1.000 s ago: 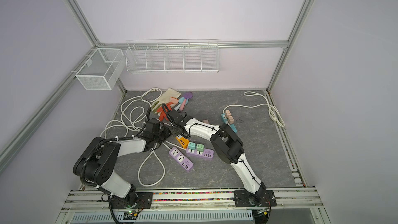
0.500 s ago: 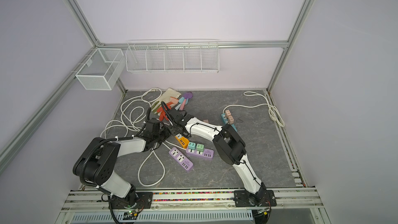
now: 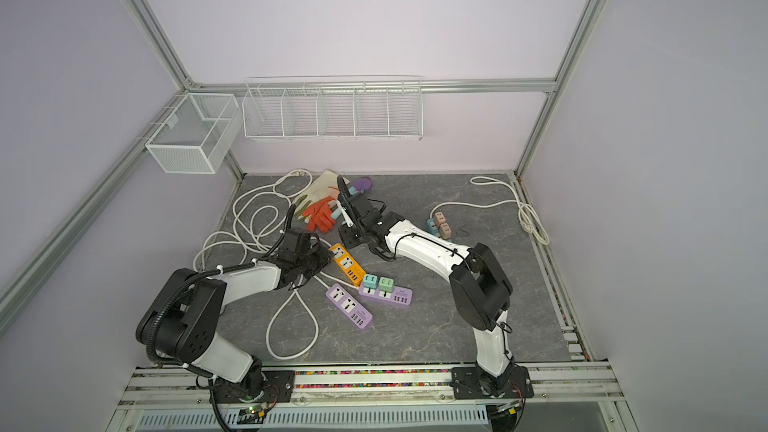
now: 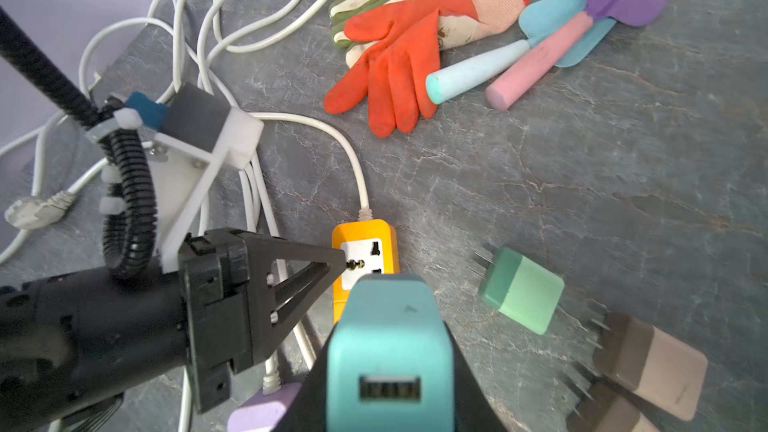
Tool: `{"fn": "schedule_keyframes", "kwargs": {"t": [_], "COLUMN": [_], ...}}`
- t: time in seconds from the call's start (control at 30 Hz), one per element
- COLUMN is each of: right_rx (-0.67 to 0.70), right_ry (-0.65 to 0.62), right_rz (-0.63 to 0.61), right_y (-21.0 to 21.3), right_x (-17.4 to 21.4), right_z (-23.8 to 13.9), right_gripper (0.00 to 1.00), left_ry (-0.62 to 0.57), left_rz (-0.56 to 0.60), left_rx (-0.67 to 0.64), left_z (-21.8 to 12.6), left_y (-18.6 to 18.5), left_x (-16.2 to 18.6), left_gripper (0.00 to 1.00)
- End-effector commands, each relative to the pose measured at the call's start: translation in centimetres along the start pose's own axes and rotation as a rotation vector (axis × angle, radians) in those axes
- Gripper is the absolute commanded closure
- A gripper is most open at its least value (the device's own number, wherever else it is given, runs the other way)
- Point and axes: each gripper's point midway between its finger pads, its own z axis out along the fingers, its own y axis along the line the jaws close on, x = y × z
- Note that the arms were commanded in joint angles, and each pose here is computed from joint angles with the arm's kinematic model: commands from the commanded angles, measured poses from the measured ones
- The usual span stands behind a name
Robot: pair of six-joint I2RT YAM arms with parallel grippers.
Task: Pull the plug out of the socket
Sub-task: 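Carry the teal plug beside the pink plugs and open the right gripper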
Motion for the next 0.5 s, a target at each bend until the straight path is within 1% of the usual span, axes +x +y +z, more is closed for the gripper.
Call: {"fn": "schedule_keyframes", "kwargs": {"t": [0.0,0.27,0.47], "right_rx": [-0.062,-0.088,-0.106], "right_ry": [-0.053,-0.081,-0.065], "right_rz": [0.110,0.324,0.396], "right_y": [-0.4,-4.1,-4.9], "right_x": [-0.8,0.7,2.8], "right_z": [-1.7,-2.3,-1.5], "right_gripper": [0.93,0.93,0.93], "left_ry": [0.025,-0.001,-0.008], "left_rz": [0.018,0.056,0.063], "left_rx": [-0.026,0.027,0.051], "left_z": [-1.1,-2.8,-3.8], "left_y": [-0.3,-2.5,-3.0], "left_x": [0.3,0.1,0.8], "left_gripper": [0.76,0.74,0.72]}}
